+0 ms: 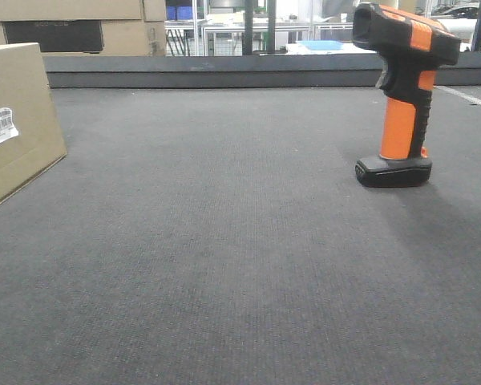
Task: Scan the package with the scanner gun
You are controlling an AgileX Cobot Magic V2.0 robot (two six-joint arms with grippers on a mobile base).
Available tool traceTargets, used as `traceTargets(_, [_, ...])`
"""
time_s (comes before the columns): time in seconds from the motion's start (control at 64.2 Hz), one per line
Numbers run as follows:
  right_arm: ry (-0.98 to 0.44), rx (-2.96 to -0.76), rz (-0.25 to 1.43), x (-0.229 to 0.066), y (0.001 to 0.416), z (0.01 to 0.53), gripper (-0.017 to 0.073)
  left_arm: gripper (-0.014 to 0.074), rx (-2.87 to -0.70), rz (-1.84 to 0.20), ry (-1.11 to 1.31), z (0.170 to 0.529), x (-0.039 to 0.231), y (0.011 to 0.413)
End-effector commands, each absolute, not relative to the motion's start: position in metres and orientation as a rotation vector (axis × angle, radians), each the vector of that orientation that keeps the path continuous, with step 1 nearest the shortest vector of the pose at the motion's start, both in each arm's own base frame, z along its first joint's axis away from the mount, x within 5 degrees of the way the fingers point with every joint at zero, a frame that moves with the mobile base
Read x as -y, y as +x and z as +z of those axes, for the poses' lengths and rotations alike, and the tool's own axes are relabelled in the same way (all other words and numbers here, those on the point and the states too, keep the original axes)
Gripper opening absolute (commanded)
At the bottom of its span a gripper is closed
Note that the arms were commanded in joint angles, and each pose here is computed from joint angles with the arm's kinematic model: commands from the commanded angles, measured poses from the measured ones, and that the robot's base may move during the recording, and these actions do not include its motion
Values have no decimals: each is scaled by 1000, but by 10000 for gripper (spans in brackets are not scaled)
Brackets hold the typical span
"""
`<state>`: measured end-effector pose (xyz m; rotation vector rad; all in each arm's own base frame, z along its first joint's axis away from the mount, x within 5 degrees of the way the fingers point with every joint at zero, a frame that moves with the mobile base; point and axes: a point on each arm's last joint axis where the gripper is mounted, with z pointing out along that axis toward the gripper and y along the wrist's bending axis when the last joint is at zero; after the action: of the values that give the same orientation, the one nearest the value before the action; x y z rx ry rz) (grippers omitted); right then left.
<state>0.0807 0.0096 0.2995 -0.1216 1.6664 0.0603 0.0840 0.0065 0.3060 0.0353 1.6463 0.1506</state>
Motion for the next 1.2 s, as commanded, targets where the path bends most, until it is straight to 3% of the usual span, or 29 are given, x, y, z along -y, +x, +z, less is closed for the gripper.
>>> traceTargets(0.0, [-111, -1639, 55, -9, 80, 301, -154, -111, -1617, 143, 33, 306, -6, 83])
traceTargets(0.14, [-111, -1639, 55, -9, 80, 301, -154, -111, -1545, 149, 31, 290, -6, 79])
traceTargets(0.436, [-111, -1639, 55, -9, 80, 301, -154, -111, -1445, 110, -22, 219, -5, 61])
traceTargets(1.184, [-112, -1641, 55, -9, 80, 301, -154, -111, -1456, 117, -43, 216, -6, 56])
